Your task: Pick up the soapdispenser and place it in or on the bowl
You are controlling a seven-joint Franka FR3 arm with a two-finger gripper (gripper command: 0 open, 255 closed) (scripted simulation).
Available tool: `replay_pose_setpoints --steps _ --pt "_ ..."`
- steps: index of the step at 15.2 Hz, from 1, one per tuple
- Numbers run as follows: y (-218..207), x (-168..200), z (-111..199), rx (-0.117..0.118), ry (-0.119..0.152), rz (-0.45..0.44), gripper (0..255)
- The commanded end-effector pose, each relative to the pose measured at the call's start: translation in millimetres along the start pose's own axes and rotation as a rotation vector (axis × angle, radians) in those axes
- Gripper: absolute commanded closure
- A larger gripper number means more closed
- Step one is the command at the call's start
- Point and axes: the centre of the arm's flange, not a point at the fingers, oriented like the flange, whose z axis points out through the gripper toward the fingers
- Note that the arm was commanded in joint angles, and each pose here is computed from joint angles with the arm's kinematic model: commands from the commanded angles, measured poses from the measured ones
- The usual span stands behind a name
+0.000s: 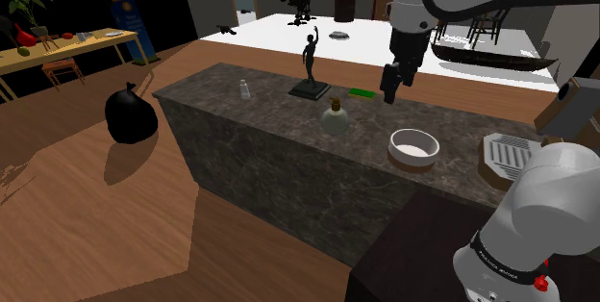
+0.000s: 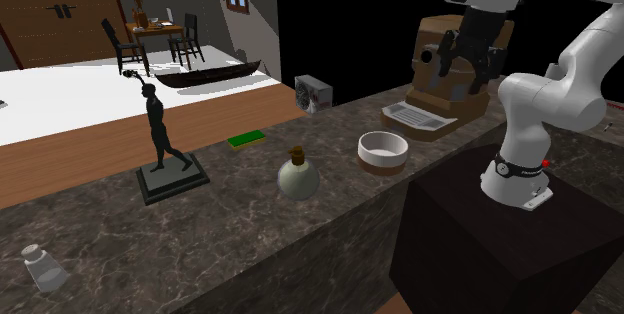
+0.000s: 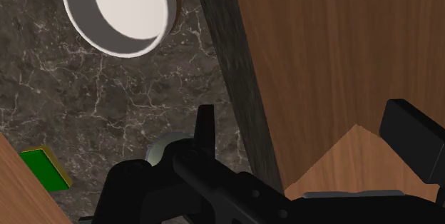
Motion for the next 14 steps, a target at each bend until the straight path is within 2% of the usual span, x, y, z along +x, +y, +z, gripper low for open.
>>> replay_pose_setpoints --steps 1,14 --pt "0.0 0.0 0.0 0.000 0.000 0.000 0" --pt "66.3 142.4 87.7 0.035 -0.052 0.074 0"
